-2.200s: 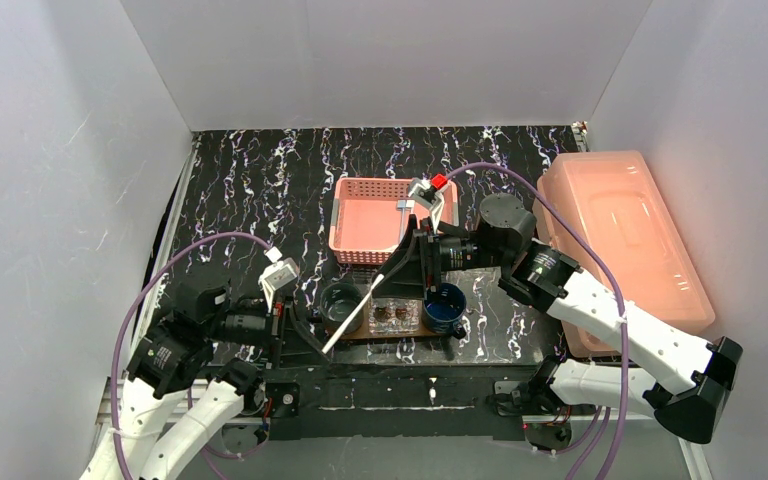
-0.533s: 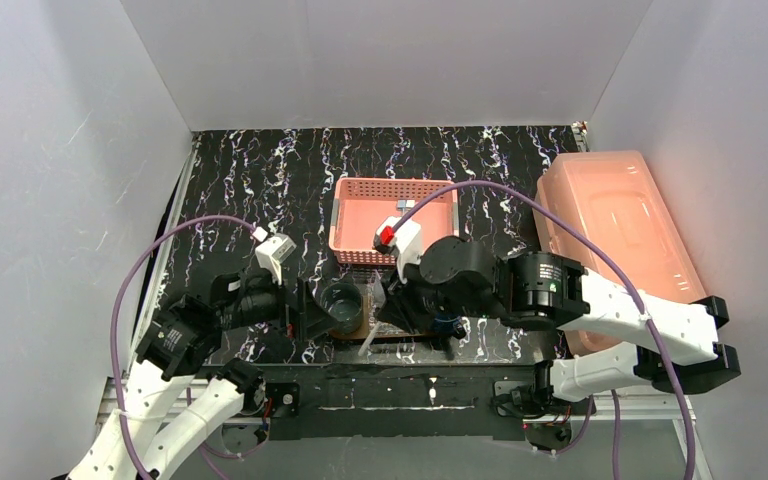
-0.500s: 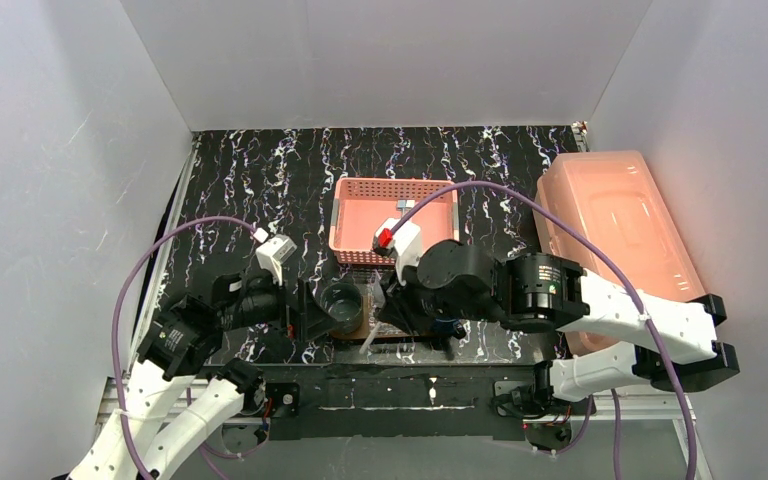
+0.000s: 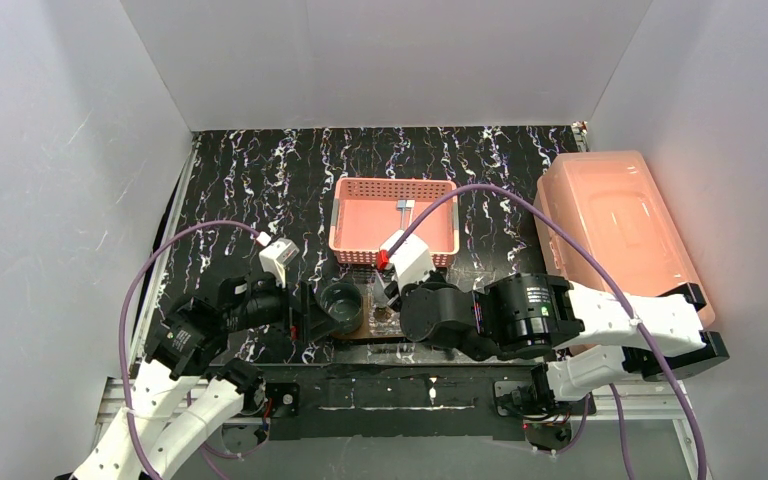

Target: Prepare toiletry sets of a toothbrush and toothpaste on the tray

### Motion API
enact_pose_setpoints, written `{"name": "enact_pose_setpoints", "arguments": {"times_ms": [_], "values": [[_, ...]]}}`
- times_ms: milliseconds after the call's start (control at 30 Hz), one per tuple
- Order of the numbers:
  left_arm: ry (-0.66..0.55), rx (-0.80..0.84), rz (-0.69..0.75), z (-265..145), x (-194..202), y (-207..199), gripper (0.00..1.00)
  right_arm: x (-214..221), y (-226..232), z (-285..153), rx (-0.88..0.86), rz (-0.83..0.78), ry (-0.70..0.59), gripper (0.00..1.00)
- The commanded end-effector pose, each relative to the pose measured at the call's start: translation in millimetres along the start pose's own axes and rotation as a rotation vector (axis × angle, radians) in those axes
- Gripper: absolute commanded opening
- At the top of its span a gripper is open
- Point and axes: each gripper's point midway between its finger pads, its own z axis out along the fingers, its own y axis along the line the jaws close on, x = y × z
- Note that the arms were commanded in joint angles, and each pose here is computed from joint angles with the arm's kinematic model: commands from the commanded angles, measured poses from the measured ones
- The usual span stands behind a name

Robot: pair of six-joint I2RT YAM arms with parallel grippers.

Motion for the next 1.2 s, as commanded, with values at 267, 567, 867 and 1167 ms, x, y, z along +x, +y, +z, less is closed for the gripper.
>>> {"name": "enact_pose_setpoints", "arguments": {"times_ms": [267,567,867,1167], "values": [[-0.012,0.011,0.000,3,2,1,0.98,0,-28,5,0.128,0.043,-0.147,0.01],[-0.001,0.010,-0.005,5,2,2,0.98,13,-23,17,0.126,0.047,-0.148,0.01],[-0.001,0.010,-0.007,6,2,2,0.98,23,-24,24,0.131,0.061,-0.147,0.01],[0.003,0.008,-0.009,7,3,3,0.98,38,-24,39,0.137,0.081,-0.137,0.01]]}}
